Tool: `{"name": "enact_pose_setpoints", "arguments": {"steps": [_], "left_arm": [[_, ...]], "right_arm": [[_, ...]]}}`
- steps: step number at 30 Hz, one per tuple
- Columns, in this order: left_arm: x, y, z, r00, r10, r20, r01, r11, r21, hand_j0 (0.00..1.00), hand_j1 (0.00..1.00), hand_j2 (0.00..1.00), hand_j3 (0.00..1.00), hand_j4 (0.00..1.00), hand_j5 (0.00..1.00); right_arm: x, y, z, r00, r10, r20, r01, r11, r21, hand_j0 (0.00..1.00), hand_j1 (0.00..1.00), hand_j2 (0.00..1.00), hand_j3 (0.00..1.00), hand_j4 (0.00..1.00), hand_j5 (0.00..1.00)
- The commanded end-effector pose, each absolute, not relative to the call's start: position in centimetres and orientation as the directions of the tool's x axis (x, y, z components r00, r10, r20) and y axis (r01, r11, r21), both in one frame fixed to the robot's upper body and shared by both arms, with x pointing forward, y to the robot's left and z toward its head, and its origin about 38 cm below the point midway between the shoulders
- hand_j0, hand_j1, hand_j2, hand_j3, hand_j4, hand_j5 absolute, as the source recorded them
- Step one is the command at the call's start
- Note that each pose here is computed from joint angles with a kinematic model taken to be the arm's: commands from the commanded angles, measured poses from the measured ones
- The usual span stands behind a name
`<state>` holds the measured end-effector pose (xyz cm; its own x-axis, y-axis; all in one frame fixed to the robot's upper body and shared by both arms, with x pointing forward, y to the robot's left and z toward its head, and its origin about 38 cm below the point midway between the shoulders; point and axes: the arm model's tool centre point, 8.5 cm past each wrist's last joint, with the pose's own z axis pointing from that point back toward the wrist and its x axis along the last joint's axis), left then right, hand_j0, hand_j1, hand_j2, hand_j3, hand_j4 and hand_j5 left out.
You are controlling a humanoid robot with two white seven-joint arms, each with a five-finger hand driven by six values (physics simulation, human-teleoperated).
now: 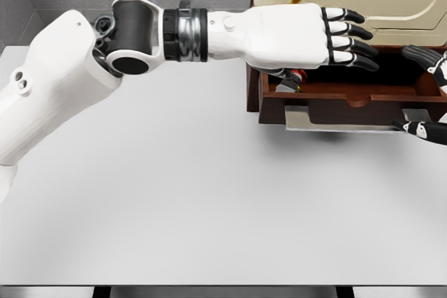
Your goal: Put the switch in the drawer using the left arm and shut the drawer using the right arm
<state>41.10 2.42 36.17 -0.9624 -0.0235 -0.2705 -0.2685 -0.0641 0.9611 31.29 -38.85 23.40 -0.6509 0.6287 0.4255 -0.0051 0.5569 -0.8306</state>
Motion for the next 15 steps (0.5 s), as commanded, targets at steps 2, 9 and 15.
{"name": "enact_pose_setpoints", "arguments": {"steps": [2,9,15], "left_arm": [[39.2,4.6,36.9,-0.951,0.003,-0.308,-0.307,-0.065,0.949,1.0,1.0,1.0,1.0,1.0,1.0],[39.6,10.0,35.8,-0.952,-0.073,-0.298,-0.285,-0.141,0.948,1.0,1.0,1.0,1.0,1.0,1.0],[40.9,17.6,34.5,-0.93,-0.232,-0.286,-0.23,-0.239,0.943,1.0,1.0,1.0,1.0,1.0,1.0]], "right_arm": [[31.3,-39.1,23.8,-0.651,0.63,0.424,0.002,0.56,-0.829,1.0,1.0,1.0,1.0,1.0,1.0],[31.3,-39.7,24.5,-0.648,0.644,0.407,0.027,0.554,-0.832,1.0,1.0,1.0,1.0,1.0,1.0],[31.6,-39.9,25.3,-0.652,0.665,0.364,0.078,0.536,-0.841,1.0,1.0,1.0,1.0,1.0,1.0]]}}
